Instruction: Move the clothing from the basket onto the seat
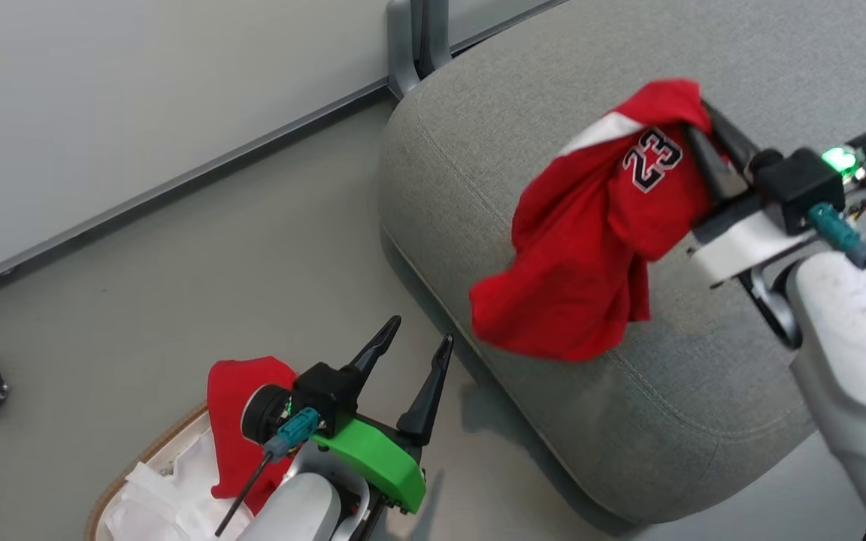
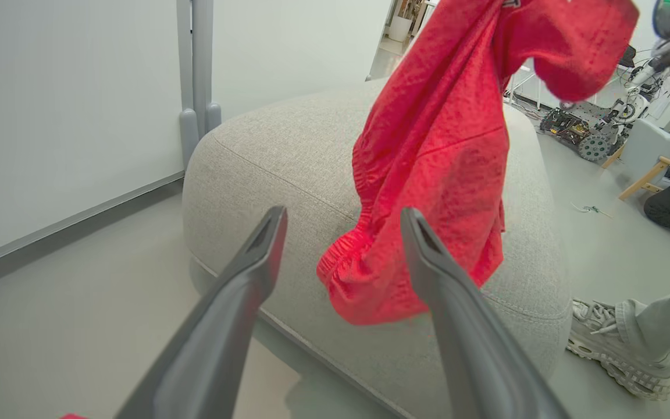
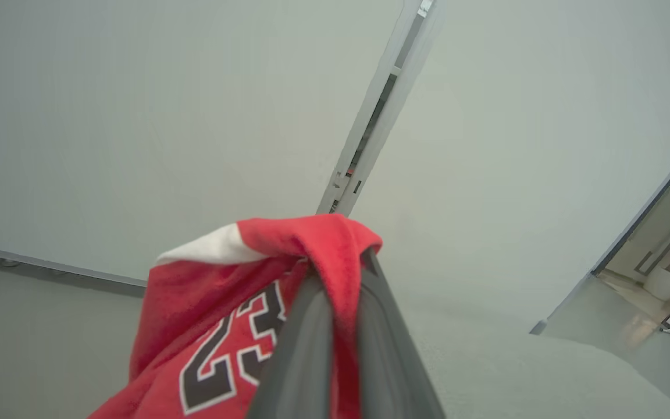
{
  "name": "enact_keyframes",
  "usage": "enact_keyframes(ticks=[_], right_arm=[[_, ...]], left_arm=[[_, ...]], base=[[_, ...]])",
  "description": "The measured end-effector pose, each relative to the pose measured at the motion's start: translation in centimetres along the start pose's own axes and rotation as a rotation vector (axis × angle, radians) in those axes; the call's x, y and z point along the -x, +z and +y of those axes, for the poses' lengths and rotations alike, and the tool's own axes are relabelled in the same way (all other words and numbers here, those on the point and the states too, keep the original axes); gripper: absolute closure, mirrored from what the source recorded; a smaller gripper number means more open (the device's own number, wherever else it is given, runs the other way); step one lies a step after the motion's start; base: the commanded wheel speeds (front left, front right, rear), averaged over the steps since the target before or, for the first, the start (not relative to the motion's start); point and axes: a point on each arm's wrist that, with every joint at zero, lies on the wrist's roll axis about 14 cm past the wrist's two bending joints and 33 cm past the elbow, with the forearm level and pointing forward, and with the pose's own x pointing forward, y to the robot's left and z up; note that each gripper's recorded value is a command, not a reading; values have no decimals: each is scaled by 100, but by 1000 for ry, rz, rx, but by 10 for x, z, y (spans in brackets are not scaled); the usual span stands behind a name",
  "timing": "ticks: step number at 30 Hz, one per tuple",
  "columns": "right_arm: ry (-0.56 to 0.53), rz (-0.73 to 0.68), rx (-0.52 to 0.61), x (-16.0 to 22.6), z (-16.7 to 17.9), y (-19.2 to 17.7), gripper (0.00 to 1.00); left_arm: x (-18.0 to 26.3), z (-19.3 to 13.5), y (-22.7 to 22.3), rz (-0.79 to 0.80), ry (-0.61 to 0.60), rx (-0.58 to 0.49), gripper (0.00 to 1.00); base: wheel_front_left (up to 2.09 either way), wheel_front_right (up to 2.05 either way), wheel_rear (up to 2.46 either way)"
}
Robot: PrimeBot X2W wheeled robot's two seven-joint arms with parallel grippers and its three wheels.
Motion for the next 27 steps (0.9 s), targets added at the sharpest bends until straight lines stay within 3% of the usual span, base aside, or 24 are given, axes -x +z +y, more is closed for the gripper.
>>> enact_keyframes(ticks=[7,13,17,25,26,27], right_arm=[[-60,-23,220,-56,-66,22,100],[-142,2,308,-93,-108,21,100],[-167,107,299,-101,-113,-20,100],[-145,377,154,-72,-67,-137,100],[-151,408,135,-64,-63,-149,89],[-159,436,114,-55,-58,-160,66]], left_arm=[[-5,14,-11,21,-40,-1,0],[-1,38,-20,38,-27,-1,0],[3,58,-24,34,10,29,0],[17,84,-44,69,61,66,0],[18,86,-46,72,67,69,0],[20,88,-48,75,73,72,0]], base=[[0,0,0],[0,0,0],[0,0,0],[0,0,0],[0,0,0],[0,0,0]])
